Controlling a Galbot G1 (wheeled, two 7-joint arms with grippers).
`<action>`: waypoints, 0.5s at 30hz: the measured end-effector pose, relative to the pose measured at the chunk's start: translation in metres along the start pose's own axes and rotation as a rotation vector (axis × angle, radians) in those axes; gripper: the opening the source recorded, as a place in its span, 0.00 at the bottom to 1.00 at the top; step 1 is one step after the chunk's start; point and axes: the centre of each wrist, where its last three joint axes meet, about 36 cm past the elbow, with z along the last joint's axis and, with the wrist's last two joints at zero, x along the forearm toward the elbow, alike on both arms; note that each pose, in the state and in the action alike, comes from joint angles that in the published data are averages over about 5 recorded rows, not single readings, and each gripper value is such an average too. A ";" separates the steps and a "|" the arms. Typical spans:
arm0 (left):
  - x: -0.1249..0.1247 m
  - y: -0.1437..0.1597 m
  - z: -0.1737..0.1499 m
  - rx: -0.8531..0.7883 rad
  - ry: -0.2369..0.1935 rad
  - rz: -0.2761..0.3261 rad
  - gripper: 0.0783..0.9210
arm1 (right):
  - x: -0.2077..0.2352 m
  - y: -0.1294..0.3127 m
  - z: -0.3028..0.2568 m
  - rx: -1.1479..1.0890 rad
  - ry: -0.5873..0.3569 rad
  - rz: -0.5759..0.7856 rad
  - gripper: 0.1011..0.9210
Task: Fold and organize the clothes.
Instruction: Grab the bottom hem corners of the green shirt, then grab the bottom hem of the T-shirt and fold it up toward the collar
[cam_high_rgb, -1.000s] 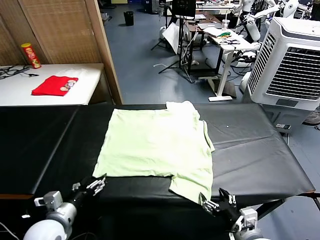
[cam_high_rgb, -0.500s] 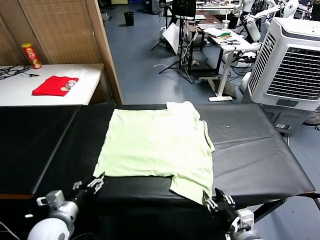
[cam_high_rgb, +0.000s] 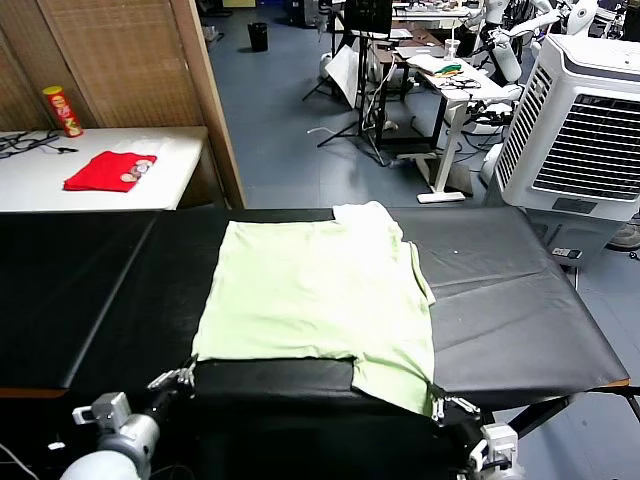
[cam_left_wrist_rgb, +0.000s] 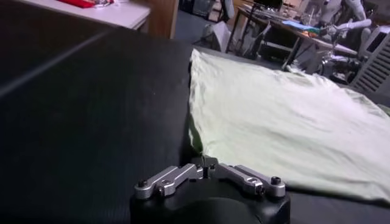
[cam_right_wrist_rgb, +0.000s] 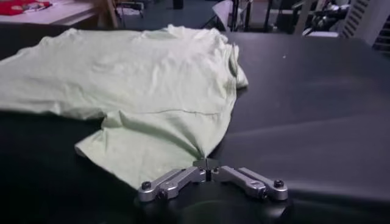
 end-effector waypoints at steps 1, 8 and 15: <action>0.003 -0.002 -0.001 0.003 -0.007 0.003 0.06 | -0.002 -0.002 0.000 -0.006 -0.020 -0.007 0.02; 0.001 -0.008 -0.009 0.051 -0.132 0.037 0.06 | -0.048 -0.021 0.005 -0.018 -0.198 -0.043 0.02; -0.034 -0.011 -0.018 0.068 -0.230 0.035 0.06 | -0.111 -0.039 -0.011 0.016 -0.295 -0.043 0.02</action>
